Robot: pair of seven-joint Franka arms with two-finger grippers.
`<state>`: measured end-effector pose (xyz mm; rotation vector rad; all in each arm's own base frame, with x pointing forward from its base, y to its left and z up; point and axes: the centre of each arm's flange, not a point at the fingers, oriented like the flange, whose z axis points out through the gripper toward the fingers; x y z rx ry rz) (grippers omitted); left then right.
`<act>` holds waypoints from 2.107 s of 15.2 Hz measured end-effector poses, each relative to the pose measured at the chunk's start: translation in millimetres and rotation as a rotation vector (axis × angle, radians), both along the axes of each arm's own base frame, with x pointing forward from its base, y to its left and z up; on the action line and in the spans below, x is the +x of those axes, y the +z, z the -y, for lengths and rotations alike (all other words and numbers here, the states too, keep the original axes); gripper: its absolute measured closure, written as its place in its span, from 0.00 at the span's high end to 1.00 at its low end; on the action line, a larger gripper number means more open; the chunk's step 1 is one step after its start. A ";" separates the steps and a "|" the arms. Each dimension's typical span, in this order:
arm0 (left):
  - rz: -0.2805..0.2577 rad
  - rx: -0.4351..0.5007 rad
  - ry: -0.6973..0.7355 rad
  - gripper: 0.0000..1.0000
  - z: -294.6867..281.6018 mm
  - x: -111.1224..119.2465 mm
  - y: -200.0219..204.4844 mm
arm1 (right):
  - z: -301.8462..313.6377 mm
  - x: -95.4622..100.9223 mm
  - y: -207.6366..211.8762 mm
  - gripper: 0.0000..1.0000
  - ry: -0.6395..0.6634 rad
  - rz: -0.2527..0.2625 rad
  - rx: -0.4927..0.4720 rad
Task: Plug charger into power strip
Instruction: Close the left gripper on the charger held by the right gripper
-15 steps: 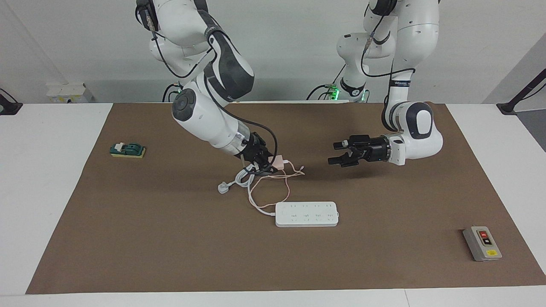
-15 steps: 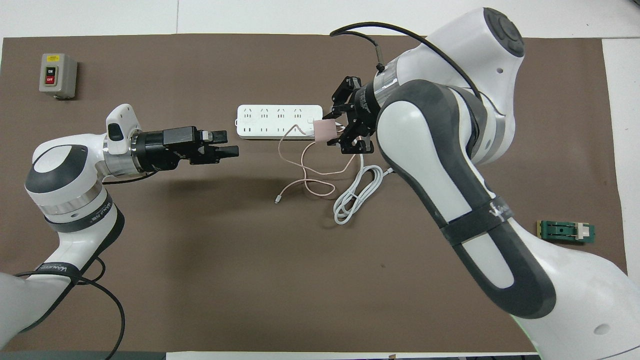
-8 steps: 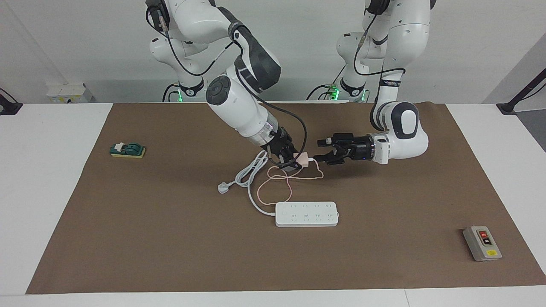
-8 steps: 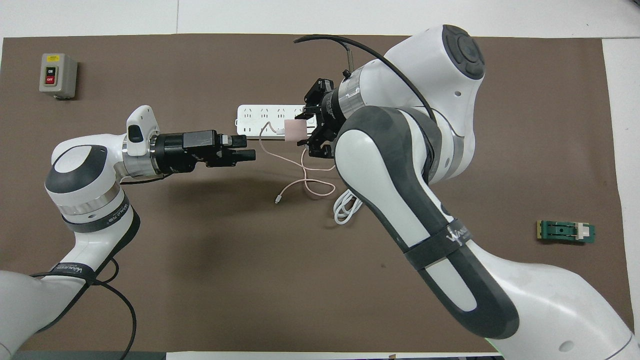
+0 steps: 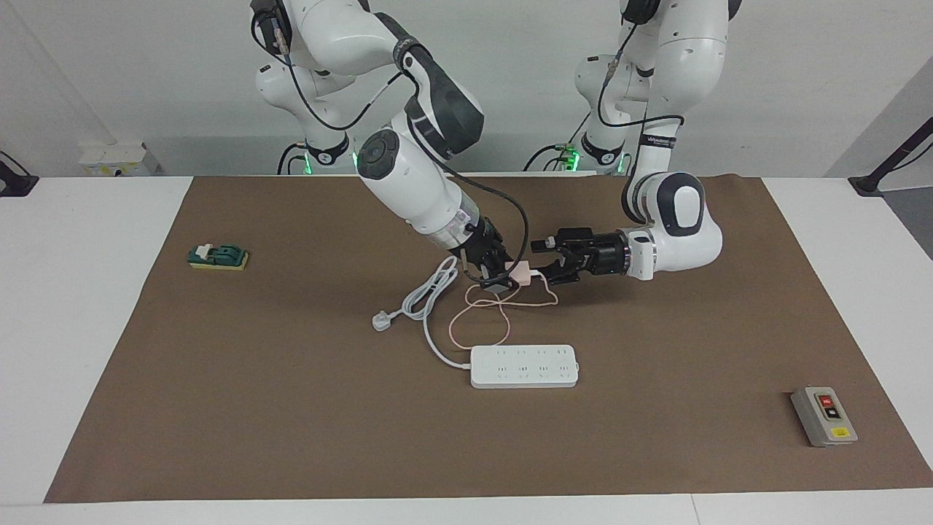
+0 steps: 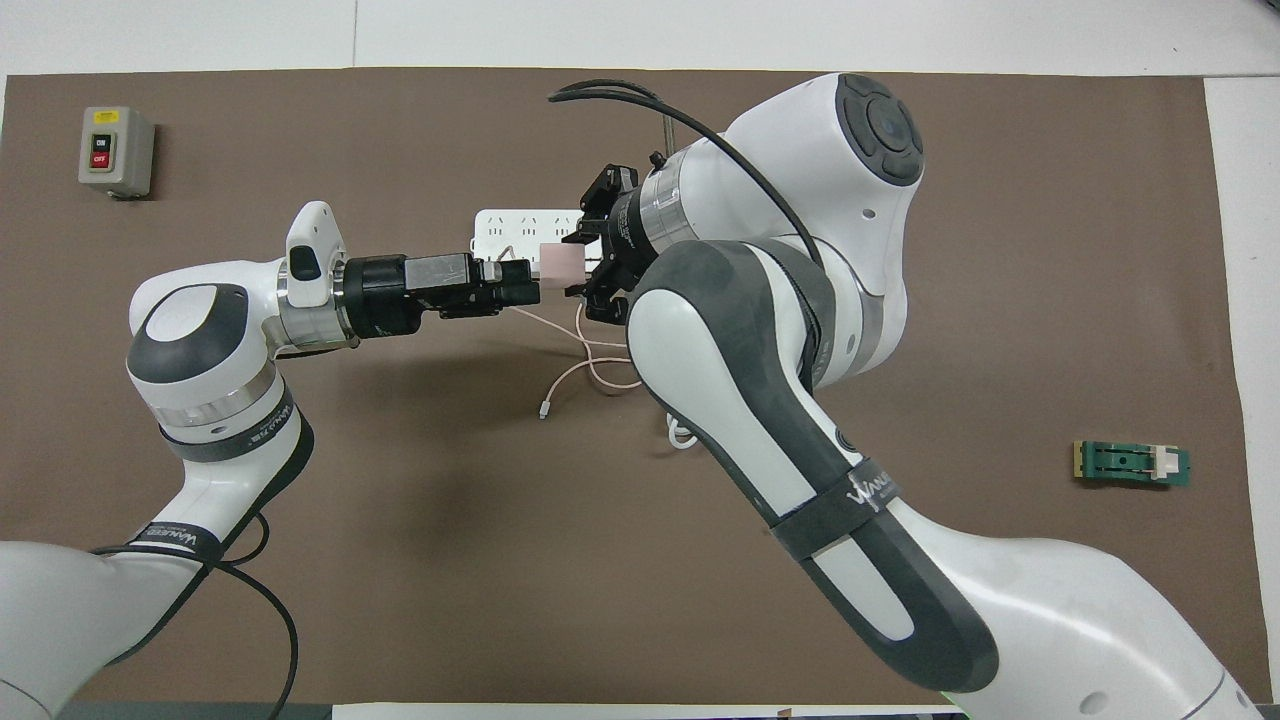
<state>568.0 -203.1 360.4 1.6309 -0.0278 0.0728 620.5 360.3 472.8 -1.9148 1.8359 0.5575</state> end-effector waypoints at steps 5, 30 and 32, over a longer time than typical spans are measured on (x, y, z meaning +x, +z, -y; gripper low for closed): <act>0.028 0.019 0.000 0.93 13.4 1.9 2.6 | 0.0 0.0 -0.1 0.48 0.000 0.000 0.000; -0.109 0.067 0.002 0.31 -34.8 19.1 6.9 | 2.7 1.8 -2.5 1.00 -0.009 -0.006 -0.003; -0.113 0.109 -0.029 0.31 -77.8 24.3 10.3 | 10.4 6.2 -2.2 1.00 -0.022 -0.004 -0.006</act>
